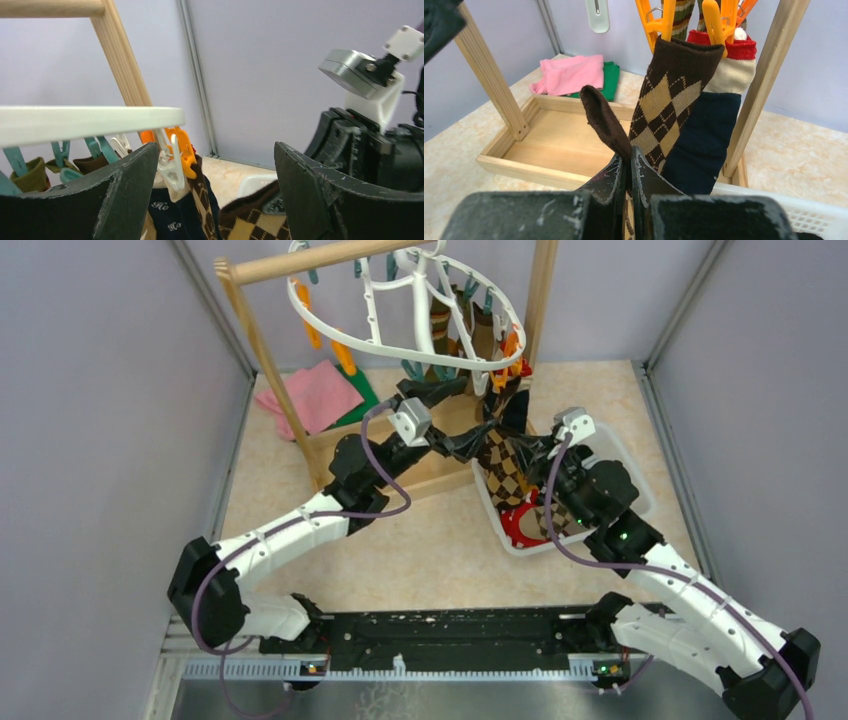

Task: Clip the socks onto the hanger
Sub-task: Open the clamp at the hanger.

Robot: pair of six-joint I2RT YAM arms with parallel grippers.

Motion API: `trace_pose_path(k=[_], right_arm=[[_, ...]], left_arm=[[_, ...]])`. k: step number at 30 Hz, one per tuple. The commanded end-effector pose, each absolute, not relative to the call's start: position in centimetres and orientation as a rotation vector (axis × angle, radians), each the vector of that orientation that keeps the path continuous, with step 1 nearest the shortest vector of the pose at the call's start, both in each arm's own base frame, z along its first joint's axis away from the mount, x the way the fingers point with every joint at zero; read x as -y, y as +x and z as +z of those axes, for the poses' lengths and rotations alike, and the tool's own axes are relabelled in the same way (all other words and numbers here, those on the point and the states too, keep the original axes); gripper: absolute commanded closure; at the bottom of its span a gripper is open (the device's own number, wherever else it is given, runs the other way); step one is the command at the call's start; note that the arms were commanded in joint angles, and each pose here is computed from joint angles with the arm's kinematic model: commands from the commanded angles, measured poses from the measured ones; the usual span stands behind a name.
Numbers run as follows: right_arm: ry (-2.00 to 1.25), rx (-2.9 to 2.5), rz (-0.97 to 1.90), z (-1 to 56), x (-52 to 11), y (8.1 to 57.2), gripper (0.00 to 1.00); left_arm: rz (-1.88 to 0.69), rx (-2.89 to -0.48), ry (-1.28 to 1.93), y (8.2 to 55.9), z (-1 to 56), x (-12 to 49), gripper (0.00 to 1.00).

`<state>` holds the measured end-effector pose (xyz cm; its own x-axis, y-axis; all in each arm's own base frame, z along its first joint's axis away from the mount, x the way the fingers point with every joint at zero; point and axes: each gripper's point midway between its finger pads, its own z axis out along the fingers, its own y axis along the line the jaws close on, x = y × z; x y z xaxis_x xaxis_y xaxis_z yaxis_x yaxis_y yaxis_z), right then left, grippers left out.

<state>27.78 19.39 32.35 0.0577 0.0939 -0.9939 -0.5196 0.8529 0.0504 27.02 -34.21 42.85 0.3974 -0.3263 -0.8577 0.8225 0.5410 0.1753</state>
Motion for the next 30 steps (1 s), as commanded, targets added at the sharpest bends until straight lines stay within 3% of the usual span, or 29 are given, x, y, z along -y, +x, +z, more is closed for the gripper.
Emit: trace_pose_path(k=[1,30], right_arm=[[-0.325,-1.371,0.506,34.6,-18.8,27.5,1.0],[-0.324,-1.366,0.511,34.8,-18.6,27.6,1.0]], left_arm=[[-0.743,-0.907,0.625,29.3,44.3,34.0,0.1],[-0.883,-0.938,0.599,33.1,44.4,34.0,0.1]])
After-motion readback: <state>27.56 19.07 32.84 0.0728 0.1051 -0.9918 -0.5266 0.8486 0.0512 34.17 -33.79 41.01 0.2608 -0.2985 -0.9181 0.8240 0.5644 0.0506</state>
